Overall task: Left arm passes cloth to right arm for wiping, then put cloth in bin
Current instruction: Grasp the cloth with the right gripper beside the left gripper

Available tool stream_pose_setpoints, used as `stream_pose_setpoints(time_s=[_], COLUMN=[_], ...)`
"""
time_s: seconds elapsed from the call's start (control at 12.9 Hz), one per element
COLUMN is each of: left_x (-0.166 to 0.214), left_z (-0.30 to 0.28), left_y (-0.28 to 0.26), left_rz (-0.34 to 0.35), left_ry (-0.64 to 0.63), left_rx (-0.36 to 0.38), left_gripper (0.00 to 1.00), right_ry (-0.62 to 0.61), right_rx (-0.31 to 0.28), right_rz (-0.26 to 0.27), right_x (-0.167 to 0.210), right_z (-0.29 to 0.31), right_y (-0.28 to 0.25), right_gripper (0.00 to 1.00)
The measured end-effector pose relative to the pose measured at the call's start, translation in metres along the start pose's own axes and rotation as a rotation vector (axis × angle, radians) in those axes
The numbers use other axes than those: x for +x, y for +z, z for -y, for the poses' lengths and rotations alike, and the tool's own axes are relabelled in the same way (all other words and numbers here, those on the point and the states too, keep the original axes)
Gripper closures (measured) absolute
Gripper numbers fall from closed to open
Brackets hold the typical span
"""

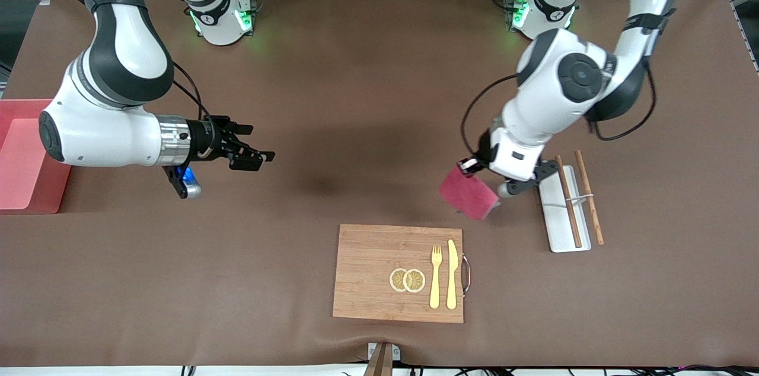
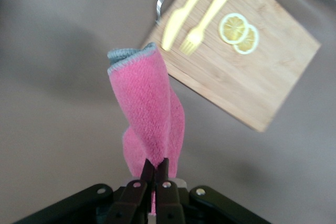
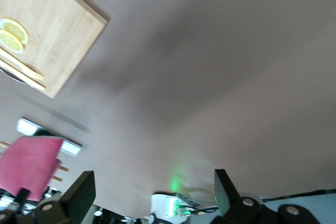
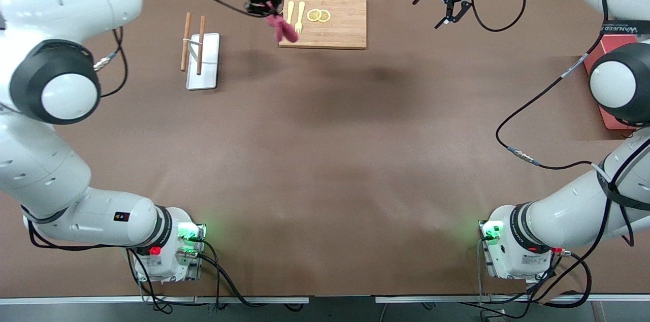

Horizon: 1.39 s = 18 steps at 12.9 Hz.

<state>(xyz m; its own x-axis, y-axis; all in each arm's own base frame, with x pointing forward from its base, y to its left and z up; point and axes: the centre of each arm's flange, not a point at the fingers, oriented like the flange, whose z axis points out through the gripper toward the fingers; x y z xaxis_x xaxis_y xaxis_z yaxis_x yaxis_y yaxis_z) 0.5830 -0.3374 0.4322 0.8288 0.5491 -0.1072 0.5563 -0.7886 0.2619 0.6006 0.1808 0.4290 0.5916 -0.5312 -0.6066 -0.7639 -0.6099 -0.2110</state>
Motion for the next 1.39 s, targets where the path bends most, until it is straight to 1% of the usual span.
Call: stream_pose_setpoints(time_s=[0.15,0.31,0.46,0.54,0.62,0.77,0.85,1.0,1.24,1.39], left_x=[-0.031,-0.052,-0.067,-0.077,-0.085,-0.098,-0.101,-0.102,-0.102,-0.105], left_z=[-0.035,-0.061,-0.08,-0.088,-0.094,-0.105,-0.108,-0.112,-0.115,-0.118], left_y=[0.014,0.022,0.025,0.028,0.032,0.039,0.042,0.046,0.047,0.042], left_rz=[0.033,0.055,0.064,0.074,0.085,0.111,0.122,0.137,0.148,0.155], left_ry=[-0.135,-0.254,-0.382,-0.445,-0.502,-0.596,-0.639,-0.703,-0.754,-0.775], left_rx=[-0.026,-0.061,-0.133,-0.165,-0.188,-0.221,-0.238,-0.258,-0.266,-0.274], left_gripper=[0.96,0.96,0.96,0.96,0.96,0.96,0.96,0.96,0.96,0.96], right_ry=[0.012,-0.001,-0.026,-0.037,-0.043,-0.032,-0.024,-0.02,-0.034,-0.038], right_rx=[0.016,0.044,0.059,0.058,0.058,0.099,0.115,0.128,0.155,0.161], right_rz=[-0.007,-0.049,-0.091,-0.103,-0.108,-0.096,-0.09,-0.087,-0.097,-0.102], right_x=[0.009,0.01,0.005,0.001,-0.002,-0.009,-0.01,-0.008,-0.006,0.0], right_z=[0.003,0.019,0.036,0.043,0.048,0.058,0.061,0.066,0.08,0.088], right_y=[0.011,0.036,0.071,0.088,0.102,0.125,0.134,0.138,0.129,0.133], right_gripper=[0.0,0.0,0.0,0.0,0.0,0.0,0.0,0.0,0.0,0.0])
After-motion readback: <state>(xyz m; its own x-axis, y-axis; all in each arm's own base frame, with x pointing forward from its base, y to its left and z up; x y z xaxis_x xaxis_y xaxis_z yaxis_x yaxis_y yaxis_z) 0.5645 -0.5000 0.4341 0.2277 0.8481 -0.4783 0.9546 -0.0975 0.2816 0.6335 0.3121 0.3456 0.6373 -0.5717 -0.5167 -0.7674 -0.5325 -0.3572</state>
